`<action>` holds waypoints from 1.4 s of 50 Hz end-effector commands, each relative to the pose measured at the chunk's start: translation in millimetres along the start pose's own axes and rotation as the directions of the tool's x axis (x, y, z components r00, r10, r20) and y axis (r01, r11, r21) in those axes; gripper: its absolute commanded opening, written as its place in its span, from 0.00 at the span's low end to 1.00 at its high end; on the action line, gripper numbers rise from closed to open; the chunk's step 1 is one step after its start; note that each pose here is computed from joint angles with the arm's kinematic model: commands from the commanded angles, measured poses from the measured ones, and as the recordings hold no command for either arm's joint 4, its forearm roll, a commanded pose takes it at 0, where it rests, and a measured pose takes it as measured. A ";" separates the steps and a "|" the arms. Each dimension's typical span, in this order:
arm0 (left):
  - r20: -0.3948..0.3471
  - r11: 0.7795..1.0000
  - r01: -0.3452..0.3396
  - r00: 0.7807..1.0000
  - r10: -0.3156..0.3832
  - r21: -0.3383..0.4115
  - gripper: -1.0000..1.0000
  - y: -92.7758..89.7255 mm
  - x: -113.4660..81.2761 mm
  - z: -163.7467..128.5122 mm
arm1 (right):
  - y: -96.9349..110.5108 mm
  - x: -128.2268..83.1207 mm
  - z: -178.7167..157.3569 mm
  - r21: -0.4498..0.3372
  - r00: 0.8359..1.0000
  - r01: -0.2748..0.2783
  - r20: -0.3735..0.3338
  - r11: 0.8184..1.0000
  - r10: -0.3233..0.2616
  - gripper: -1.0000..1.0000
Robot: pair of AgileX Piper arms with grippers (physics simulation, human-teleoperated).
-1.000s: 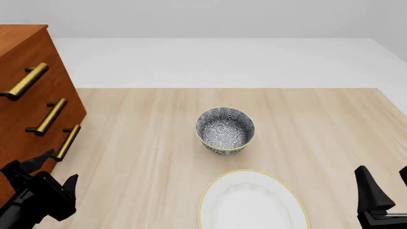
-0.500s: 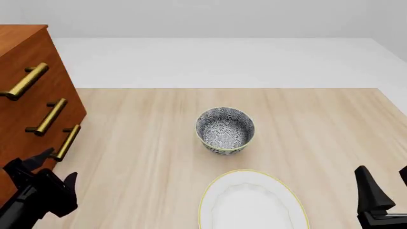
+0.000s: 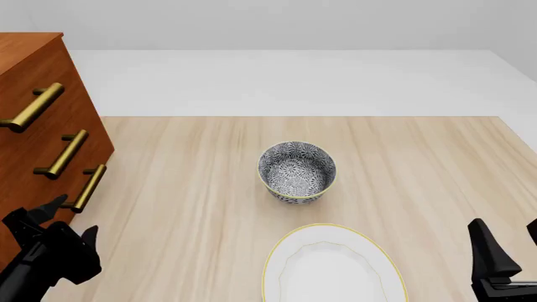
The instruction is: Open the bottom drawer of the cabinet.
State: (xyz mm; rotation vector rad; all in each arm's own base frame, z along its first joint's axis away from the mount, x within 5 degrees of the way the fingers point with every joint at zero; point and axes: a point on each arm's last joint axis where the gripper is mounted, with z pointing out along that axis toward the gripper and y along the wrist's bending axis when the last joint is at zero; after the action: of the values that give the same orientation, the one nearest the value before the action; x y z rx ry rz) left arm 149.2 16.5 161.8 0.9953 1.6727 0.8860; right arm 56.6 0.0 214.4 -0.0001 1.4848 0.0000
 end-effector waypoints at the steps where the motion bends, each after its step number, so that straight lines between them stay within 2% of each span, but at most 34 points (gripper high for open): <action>1: -0.016 1.000 -0.017 1.000 0.017 -0.002 1.00 -2.2 3.7 5.1 | 0.0 0.0 0.0 0.000 1.000 0.000 0.000 1.000 0.000 1.00; 23: -0.046 1.000 -0.015 0.999 0.015 0.005 1.00 -3.6 8.9 12.2 | 0.0 0.0 0.0 0.000 1.000 0.000 0.000 1.000 0.000 1.00; 43: -0.043 0.999 -0.041 0.998 0.042 0.016 1.00 2.9 6.0 31.6 | 0.0 0.0 0.0 0.000 1.000 0.000 0.000 1.000 0.000 1.00; 54: -0.056 0.999 -0.030 0.998 0.031 0.014 1.00 5.5 7.7 33.5 | 0.0 0.0 0.0 0.000 1.000 0.000 0.000 1.000 0.000 1.00; 70: -0.061 0.998 -0.042 0.997 0.045 0.057 1.00 -6.1 10.9 45.4 | 0.0 0.0 0.0 0.000 1.000 0.000 0.000 1.000 0.000 1.00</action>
State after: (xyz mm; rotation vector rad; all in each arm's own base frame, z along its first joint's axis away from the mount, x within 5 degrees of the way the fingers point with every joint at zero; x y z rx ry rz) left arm 183.8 29.3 148.1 1.0325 1.7273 0.9258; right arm 56.6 0.0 214.4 -0.0002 1.4849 -0.0001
